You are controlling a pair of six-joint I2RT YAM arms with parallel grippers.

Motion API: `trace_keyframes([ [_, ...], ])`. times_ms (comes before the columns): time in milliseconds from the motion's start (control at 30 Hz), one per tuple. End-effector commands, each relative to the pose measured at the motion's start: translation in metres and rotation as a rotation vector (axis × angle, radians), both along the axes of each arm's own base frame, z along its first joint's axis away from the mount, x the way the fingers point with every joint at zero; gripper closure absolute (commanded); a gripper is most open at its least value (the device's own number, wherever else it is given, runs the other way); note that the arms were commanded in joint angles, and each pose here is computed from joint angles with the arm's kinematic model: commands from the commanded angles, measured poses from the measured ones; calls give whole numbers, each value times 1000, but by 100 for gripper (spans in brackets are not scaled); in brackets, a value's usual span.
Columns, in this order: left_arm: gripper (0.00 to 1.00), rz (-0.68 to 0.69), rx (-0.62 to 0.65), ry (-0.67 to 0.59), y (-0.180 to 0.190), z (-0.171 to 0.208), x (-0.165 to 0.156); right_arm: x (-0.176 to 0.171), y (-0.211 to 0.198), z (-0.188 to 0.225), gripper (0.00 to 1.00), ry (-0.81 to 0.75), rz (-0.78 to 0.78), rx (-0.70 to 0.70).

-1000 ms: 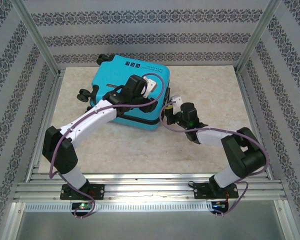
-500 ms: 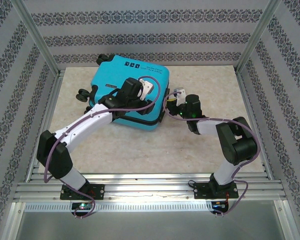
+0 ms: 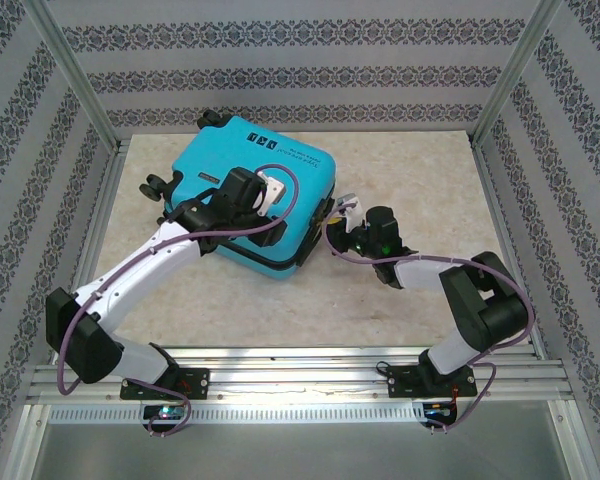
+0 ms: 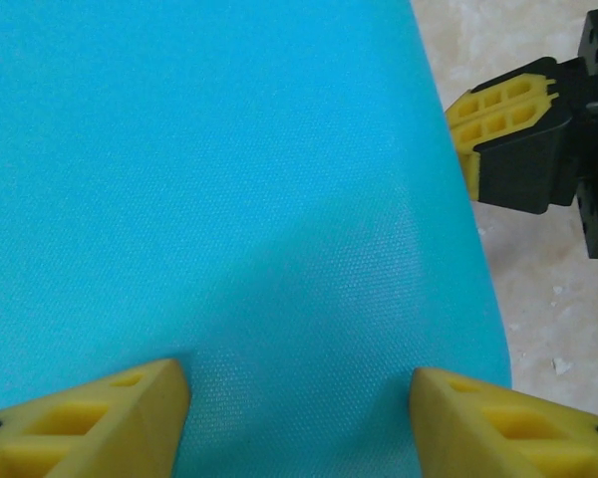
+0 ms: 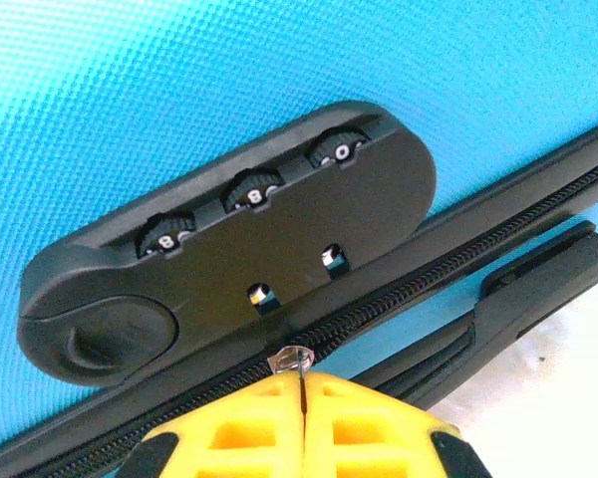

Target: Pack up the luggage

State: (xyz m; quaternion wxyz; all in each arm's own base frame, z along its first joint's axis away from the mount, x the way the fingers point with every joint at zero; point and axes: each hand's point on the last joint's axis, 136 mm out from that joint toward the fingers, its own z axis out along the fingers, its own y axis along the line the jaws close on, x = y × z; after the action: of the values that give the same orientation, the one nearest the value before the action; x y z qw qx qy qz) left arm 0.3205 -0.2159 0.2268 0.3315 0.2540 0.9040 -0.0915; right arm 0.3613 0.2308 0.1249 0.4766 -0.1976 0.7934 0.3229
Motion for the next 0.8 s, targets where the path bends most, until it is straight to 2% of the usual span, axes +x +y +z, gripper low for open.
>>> trace_keyframes([
  [0, 32, 130, 178, 186, 54, -29, -30, 12, -6, 59, 100, -182, -55, 79],
  [233, 20, 123, 58, 1, 28, 25, 0, 7, 3, 53, 100, -139, -49, 76],
  [333, 18, 145, 59, -46, 24, 35, 15, 7, 5, 50, 100, -125, -48, 79],
  [767, 16, 215, 159, -114, 0, 33, 59, 4, 12, 47, 100, -107, -26, 81],
])
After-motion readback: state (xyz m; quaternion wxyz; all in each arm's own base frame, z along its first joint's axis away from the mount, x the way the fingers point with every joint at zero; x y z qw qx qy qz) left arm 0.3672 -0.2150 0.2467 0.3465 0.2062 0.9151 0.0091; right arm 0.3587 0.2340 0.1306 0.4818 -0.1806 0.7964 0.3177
